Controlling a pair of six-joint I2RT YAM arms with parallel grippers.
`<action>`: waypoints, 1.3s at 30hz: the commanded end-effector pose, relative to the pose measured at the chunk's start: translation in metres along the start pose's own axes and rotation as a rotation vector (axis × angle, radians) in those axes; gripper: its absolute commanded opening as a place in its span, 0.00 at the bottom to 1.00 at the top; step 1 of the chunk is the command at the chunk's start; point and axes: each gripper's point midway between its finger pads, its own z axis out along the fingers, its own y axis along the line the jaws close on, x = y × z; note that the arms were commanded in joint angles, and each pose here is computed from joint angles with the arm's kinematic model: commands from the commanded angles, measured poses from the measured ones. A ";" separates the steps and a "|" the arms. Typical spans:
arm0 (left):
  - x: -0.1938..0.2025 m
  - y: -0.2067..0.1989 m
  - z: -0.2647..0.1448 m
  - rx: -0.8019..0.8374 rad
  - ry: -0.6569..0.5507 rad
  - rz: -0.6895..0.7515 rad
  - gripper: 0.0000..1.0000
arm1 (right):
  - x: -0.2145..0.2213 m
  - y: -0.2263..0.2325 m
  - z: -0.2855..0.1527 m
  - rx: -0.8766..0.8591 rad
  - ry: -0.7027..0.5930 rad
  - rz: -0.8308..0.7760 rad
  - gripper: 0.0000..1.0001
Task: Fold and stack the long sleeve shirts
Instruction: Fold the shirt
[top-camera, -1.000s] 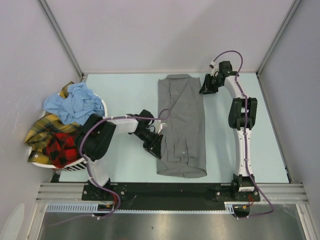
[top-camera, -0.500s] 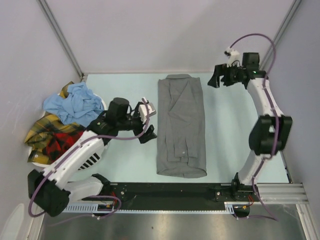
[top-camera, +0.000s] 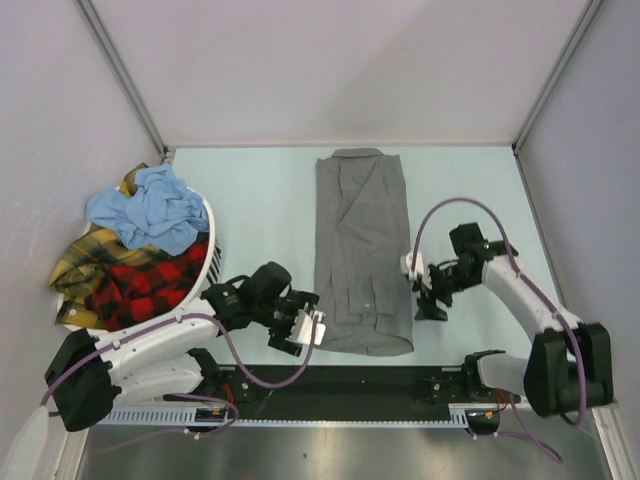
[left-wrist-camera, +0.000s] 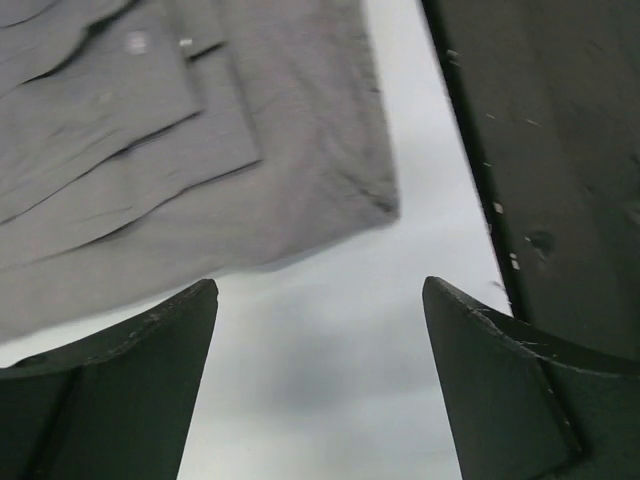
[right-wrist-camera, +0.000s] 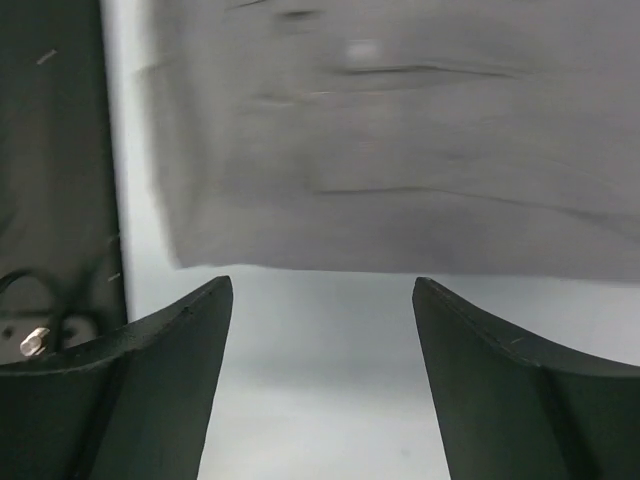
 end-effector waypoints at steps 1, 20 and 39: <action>-0.005 -0.001 0.014 0.017 -0.004 0.207 0.87 | -0.003 0.051 0.002 -0.091 0.009 -0.373 0.77; 0.014 -0.027 0.069 0.188 0.072 0.308 0.63 | 0.045 0.059 0.065 -0.161 0.111 -0.656 0.55; -0.027 -0.019 0.050 0.094 -0.011 0.228 0.00 | 0.011 0.065 0.042 0.012 0.041 -0.565 0.00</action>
